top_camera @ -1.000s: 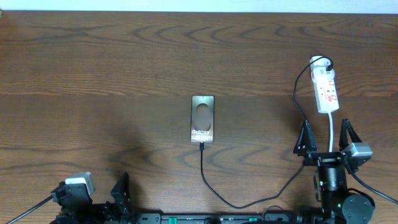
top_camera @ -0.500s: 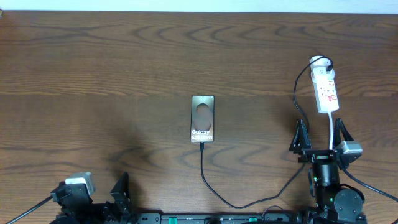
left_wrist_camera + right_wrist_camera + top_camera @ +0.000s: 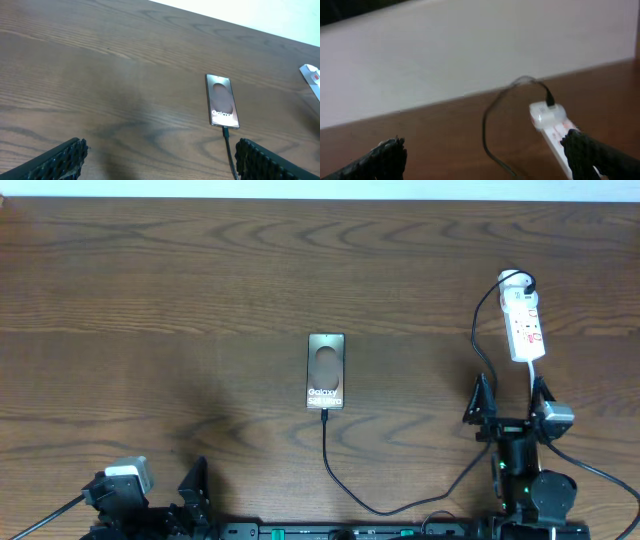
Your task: Plug charger to phone and switch on socket
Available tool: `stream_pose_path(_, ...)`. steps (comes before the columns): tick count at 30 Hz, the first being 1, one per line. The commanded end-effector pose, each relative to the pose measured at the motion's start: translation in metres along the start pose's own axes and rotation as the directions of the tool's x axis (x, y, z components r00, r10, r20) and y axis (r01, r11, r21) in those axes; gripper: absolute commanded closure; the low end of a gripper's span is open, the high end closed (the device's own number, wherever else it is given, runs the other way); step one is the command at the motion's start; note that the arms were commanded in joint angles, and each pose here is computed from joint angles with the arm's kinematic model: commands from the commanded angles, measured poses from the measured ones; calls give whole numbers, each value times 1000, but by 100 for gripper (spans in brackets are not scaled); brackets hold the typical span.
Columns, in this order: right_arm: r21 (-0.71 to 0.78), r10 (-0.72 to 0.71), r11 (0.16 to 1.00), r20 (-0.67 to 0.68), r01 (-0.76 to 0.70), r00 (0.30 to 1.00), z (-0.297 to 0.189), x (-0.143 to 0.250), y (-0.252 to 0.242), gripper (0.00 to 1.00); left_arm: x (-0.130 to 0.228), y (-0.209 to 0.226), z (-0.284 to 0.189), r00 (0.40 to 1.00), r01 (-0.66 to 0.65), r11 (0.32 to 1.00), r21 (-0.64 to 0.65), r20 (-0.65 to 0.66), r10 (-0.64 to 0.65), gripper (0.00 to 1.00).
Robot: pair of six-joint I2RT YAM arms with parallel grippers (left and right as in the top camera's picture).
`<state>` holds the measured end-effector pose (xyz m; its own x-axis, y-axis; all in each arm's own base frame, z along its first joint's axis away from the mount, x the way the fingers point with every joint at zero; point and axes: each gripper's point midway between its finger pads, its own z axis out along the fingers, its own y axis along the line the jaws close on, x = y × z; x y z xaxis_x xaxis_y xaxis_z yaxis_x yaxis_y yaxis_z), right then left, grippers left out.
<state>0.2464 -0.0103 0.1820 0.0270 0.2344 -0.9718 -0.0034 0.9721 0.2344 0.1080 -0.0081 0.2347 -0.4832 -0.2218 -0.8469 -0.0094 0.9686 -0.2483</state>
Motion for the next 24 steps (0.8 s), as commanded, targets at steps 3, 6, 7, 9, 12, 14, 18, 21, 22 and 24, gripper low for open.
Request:
stream_pose_path(3,63,0,998,-83,5,997,-1,22,-12,1,-5,2,-5,1000,-16,1000,-8,25,16,4)
stream_pose_path(6,56,-32,998,-88,37,996,-1,23,-11,1,-5,2,-5,1000,-16,1000,-8,25,16,4)
stream_pose_path(7,55,-47,997,-89,52,995,-1,23,-11,1,-5,2,-5,1000,-16,1000,-8,25,16,4)
stream_pose_path(9,55,-59,996,-90,64,994,-1,23,-11,1,-5,2,-5,1000,-16,1000,-8,25,16,4)
stream_pose_path(12,57,-58,996,-88,63,994,-1,22,-11,1,-5,2,-5,1000,-16,1000,-8,25,16,4)
stream_pose_path(14,57,-58,996,-88,63,994,-1,22,-11,1,-5,2,-5,1000,-16,1000,-8,25,16,4)
stream_pose_path(18,58,-58,996,-89,63,994,-1,23,-11,1,-5,2,-5,1000,-16,1000,-8,25,16,4)
stream_pose_path(21,59,-57,996,-97,63,994,-1,24,-12,1,-5,2,-5,1000,-16,1000,-8,25,16,4)
stream_pose_path(22,60,-55,996,-105,62,993,-1,26,-12,1,-5,2,-5,1000,-16,1000,-8,25,16,4)
stream_pose_path(24,63,-54,996,-116,61,992,-1,29,-13,1,-5,2,-5,1000,-16,1000,-8,25,16,4)
